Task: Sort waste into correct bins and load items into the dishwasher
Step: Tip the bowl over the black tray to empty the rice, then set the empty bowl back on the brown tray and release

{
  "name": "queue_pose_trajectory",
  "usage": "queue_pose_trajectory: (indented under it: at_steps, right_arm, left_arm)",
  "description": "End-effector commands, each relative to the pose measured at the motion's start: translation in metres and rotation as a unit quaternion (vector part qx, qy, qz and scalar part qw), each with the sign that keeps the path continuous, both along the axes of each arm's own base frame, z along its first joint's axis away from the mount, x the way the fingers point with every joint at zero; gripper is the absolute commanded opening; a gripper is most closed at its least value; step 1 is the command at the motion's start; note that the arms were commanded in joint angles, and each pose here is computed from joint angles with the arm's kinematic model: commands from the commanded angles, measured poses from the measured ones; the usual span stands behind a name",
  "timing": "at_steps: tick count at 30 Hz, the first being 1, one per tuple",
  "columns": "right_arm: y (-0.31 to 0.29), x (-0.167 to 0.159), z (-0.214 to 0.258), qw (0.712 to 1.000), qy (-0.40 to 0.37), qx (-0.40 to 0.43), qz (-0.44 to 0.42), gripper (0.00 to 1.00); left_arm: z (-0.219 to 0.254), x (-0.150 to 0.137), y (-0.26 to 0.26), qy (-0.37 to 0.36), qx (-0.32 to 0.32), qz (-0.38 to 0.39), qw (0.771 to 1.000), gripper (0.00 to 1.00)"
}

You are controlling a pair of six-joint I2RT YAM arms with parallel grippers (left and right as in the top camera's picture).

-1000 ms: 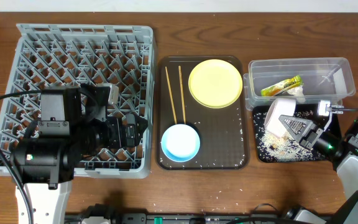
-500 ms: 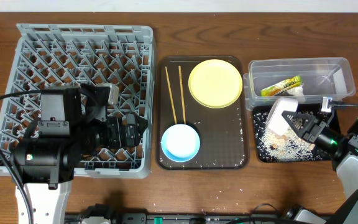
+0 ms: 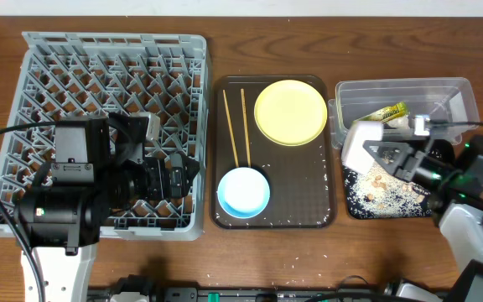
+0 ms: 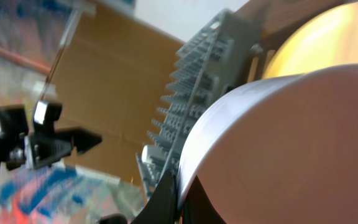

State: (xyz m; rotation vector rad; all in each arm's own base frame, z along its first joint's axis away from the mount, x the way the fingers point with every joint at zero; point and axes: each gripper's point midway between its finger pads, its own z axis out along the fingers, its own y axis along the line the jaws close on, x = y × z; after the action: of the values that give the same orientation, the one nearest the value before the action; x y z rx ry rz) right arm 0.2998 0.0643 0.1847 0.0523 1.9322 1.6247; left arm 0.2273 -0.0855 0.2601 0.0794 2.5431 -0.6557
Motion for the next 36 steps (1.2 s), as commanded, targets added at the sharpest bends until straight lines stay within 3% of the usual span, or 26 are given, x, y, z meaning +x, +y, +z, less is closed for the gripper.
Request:
queue_pose_trajectory:
  at_steps: [1,6,10,13,17,21,28,31,34,36]
  right_arm:
    - [0.018,-0.005,0.023,0.999,-0.025,-0.001,0.033,0.01]
    - [0.022,0.004,0.031,1.000,-0.007,-0.007,-0.003,0.01]
    - [0.044,0.015,0.024,0.993,0.040,-0.056,-0.097,0.02]
    - [0.065,0.014,0.024,0.985,-0.012,-0.126,-0.121,0.01]
    - [0.102,-0.005,0.001,0.972,-0.032,-0.216,-0.083,0.01]
    - [0.116,-0.039,-0.065,0.936,0.026,-0.349,-0.041,0.01]
    - [0.132,-0.059,-0.110,0.912,0.054,-0.405,0.028,0.03]
    - [0.134,-0.057,-0.111,0.909,0.050,-0.412,0.035,0.39]
    - [0.131,-0.050,-0.093,0.897,0.039,-0.439,0.037,0.50]
    - [0.123,-0.044,-0.075,0.883,0.047,-0.467,0.026,0.52]
  left_arm:
    - [0.006,0.000,-0.002,-0.011,0.000,-0.011,1.000,0.98]
    - [0.006,0.000,-0.002,-0.011,0.000,-0.011,1.000,0.98]
    - [0.006,0.000,-0.002,-0.011,0.000,-0.011,1.000,0.98]
    - [0.006,0.000,-0.002,-0.011,0.000,-0.011,1.000,0.98]
    - [0.006,0.000,-0.002,-0.011,0.000,-0.011,1.000,0.98]
    - [0.006,0.000,-0.002,-0.011,0.000,-0.011,1.000,0.98]
    - [0.006,0.000,-0.002,-0.011,0.000,-0.011,1.000,0.98]
    - [0.006,0.000,-0.002,-0.011,0.000,-0.011,1.000,0.98]
    - [0.006,0.000,-0.002,-0.011,0.000,-0.011,1.000,0.98]
    - [0.006,0.000,-0.003,-0.011,-0.001,-0.011,1.000,0.98]
